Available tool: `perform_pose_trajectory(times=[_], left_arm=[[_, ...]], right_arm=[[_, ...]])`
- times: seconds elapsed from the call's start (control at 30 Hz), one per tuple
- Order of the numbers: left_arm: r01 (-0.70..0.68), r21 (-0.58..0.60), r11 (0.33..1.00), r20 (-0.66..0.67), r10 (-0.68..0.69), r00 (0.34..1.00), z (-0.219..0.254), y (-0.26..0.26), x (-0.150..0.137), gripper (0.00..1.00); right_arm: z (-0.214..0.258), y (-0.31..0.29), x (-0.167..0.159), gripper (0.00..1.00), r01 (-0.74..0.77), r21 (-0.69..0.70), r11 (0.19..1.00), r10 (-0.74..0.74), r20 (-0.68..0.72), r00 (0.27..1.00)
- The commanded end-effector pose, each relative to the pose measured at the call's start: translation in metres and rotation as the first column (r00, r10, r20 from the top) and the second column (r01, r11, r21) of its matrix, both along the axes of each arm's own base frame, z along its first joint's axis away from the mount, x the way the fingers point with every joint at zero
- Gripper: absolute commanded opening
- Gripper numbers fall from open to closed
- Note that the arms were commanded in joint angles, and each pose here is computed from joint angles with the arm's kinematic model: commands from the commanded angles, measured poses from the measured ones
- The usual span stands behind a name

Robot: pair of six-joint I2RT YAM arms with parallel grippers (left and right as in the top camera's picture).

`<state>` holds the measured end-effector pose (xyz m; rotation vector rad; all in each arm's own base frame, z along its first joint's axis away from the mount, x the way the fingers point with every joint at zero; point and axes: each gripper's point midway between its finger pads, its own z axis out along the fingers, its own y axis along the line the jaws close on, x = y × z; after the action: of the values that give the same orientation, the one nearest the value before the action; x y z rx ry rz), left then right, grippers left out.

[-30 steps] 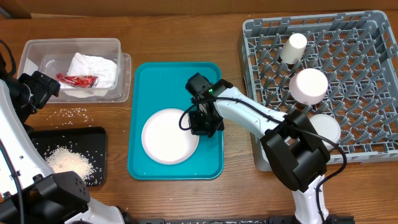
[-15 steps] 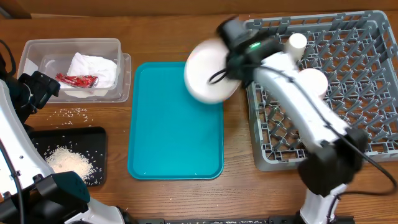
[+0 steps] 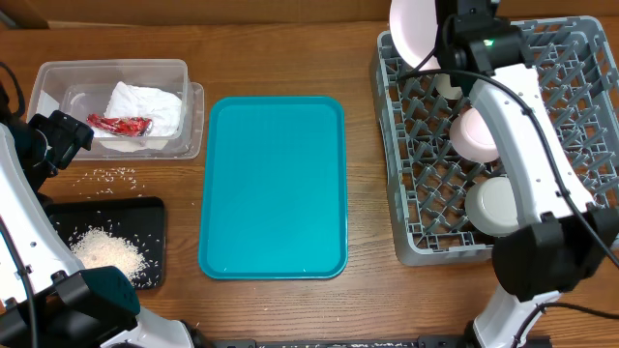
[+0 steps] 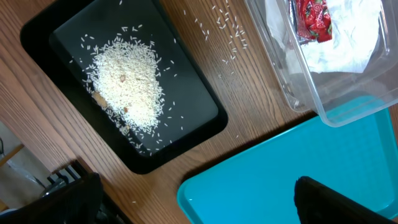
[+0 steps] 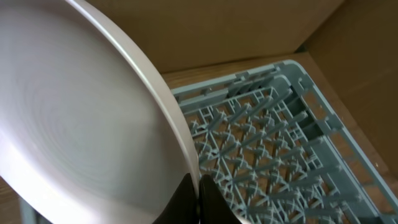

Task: Sort waste into correct bins and load items into the dishwasher
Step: 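Lift the plate with the right gripper and stand it in the rack's upper left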

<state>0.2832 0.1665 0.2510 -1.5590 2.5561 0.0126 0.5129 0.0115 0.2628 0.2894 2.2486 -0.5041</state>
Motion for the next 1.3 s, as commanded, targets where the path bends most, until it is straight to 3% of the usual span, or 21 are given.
perform_pose_trajectory(times=[0.0,0.37,0.63,0.7,0.73,0.8,0.83,0.97,1.17,1.27], left_arm=[[0.014,0.009,1.000,0.014,-0.014,1.000,0.006,0.000,-0.002,1.00],[0.014,0.009,1.000,0.014,-0.014,1.000,0.006,0.000,-0.002,1.00],[0.014,0.009,1.000,0.014,-0.014,1.000,0.006,0.000,-0.002,1.00],[0.014,0.009,1.000,0.014,-0.014,1.000,0.006,0.000,-0.002,1.00],[0.014,0.009,1.000,0.014,-0.014,1.000,0.006,0.000,-0.002,1.00],[0.014,0.009,1.000,0.014,-0.014,1.000,0.006,0.000,-0.002,1.00],[0.014,0.009,1.000,0.014,-0.014,1.000,0.006,0.000,-0.002,1.00],[0.014,0.009,1.000,0.014,-0.014,1.000,0.006,0.000,-0.002,1.00],[0.014,0.009,1.000,0.014,-0.014,1.000,0.006,0.000,-0.002,1.00],[0.014,0.009,1.000,0.014,-0.014,1.000,0.006,0.000,-0.002,1.00]], right_arm=[[-0.024,-0.002,0.009,0.04,-0.043,-0.092,0.995,0.037,-0.064,0.997],[-0.066,0.019,0.009,0.05,-0.060,-0.113,0.992,0.043,-0.147,0.988],[-0.049,0.058,-0.015,0.07,-0.085,-0.138,0.987,0.065,-0.140,0.988],[-0.041,0.069,-0.021,0.15,-0.107,-0.146,0.984,0.087,-0.136,0.987],[-0.035,0.075,-0.024,0.25,-0.120,-0.143,0.982,0.101,-0.130,0.986],[-0.024,0.086,-0.030,0.75,-0.142,-0.139,0.980,0.126,-0.118,0.985],[-0.016,0.090,-0.034,0.85,-0.150,-0.135,0.979,0.136,-0.107,0.985],[0.027,0.092,-0.054,1.00,-0.121,-0.065,0.991,0.120,-0.018,0.993],[0.077,0.092,-0.099,1.00,-0.202,0.127,0.971,0.200,0.027,0.979],[0.099,0.078,-0.131,1.00,-0.174,0.220,0.960,0.165,0.062,0.984]])
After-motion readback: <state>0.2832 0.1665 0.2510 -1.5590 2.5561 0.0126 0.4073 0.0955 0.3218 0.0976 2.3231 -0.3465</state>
